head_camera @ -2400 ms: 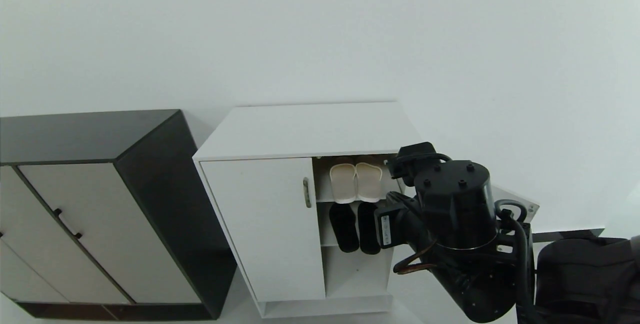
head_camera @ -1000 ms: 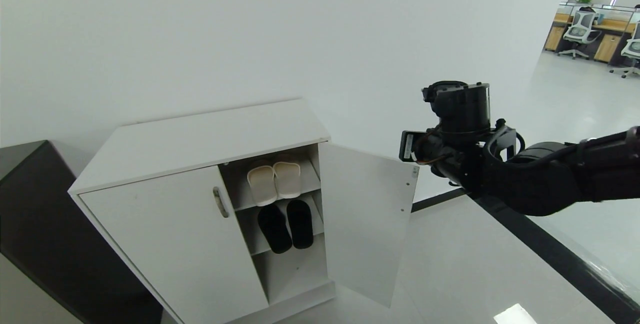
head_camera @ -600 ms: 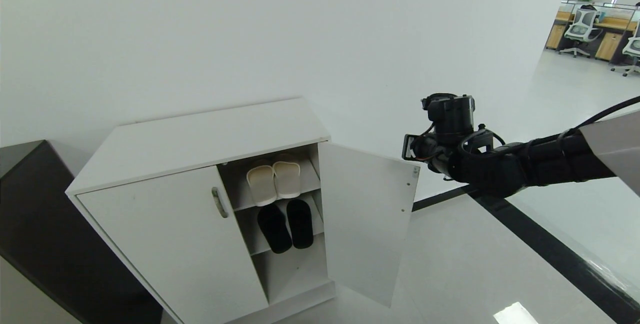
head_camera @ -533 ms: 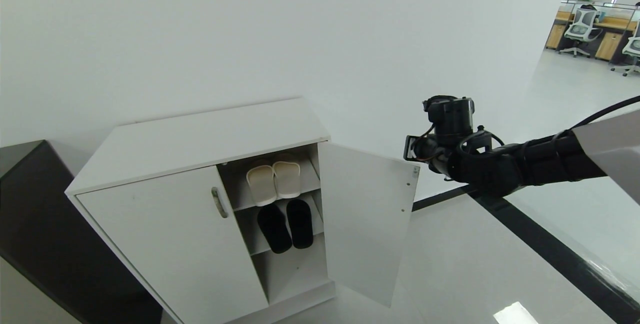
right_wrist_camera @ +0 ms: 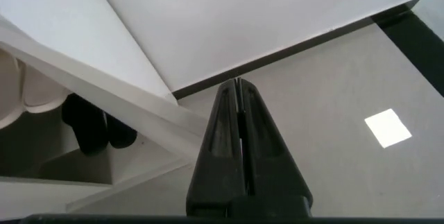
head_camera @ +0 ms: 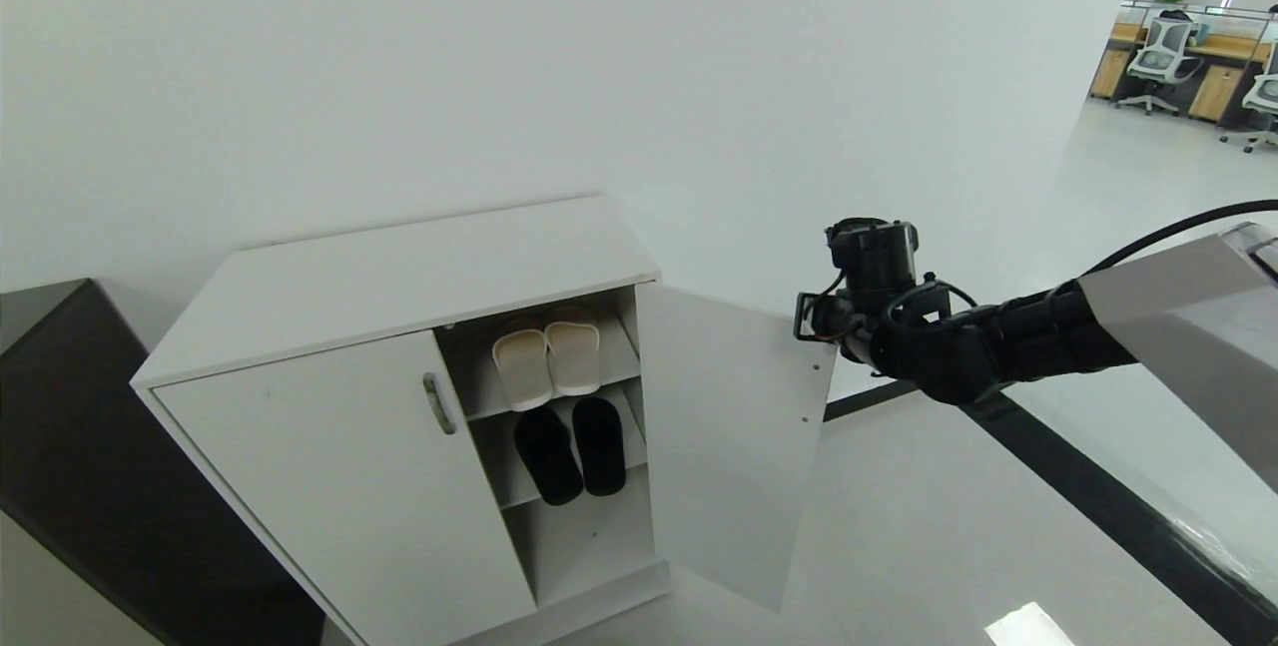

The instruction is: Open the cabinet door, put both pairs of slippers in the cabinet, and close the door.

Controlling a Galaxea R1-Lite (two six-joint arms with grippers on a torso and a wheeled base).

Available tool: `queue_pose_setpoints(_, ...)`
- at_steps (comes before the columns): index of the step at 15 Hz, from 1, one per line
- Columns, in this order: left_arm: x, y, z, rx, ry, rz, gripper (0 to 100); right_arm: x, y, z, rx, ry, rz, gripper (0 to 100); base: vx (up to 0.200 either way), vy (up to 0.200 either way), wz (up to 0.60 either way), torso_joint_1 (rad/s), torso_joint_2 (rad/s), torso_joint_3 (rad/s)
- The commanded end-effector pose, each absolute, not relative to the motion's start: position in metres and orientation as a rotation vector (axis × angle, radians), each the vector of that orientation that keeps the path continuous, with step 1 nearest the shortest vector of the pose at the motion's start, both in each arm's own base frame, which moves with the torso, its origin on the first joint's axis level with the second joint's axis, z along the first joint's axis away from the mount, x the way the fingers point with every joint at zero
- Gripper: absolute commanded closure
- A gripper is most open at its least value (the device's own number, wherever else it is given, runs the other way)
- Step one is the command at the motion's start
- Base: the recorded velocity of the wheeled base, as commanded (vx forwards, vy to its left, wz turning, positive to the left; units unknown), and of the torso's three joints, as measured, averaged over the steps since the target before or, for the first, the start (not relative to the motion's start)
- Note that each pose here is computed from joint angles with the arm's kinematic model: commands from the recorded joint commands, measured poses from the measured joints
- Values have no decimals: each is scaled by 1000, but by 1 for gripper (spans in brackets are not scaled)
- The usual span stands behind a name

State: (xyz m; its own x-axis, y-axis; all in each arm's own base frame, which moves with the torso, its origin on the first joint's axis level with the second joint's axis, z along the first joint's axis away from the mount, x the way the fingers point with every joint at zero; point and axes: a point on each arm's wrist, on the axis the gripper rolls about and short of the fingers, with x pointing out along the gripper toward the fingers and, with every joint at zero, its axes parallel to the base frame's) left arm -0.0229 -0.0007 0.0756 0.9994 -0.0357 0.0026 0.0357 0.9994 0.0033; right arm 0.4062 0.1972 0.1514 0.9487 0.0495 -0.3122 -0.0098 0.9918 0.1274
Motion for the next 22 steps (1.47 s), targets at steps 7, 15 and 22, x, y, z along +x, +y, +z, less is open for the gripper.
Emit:
queue_pose_setpoints(7,-23,-1,76,3,-2,-35,100,364,222,141,85,372,113,100,0,0,0,0,0,0)
queue_pose_setpoints(15,-23,-1,76,2,-2,-35,100,289,263,115,46,389,304,100,0,0,0,0,0,0)
queue_pose_setpoints(22,-23,-1,76,2,-2,-35,100,254,286,113,78,368,523,100,0,0,0,0,0,0)
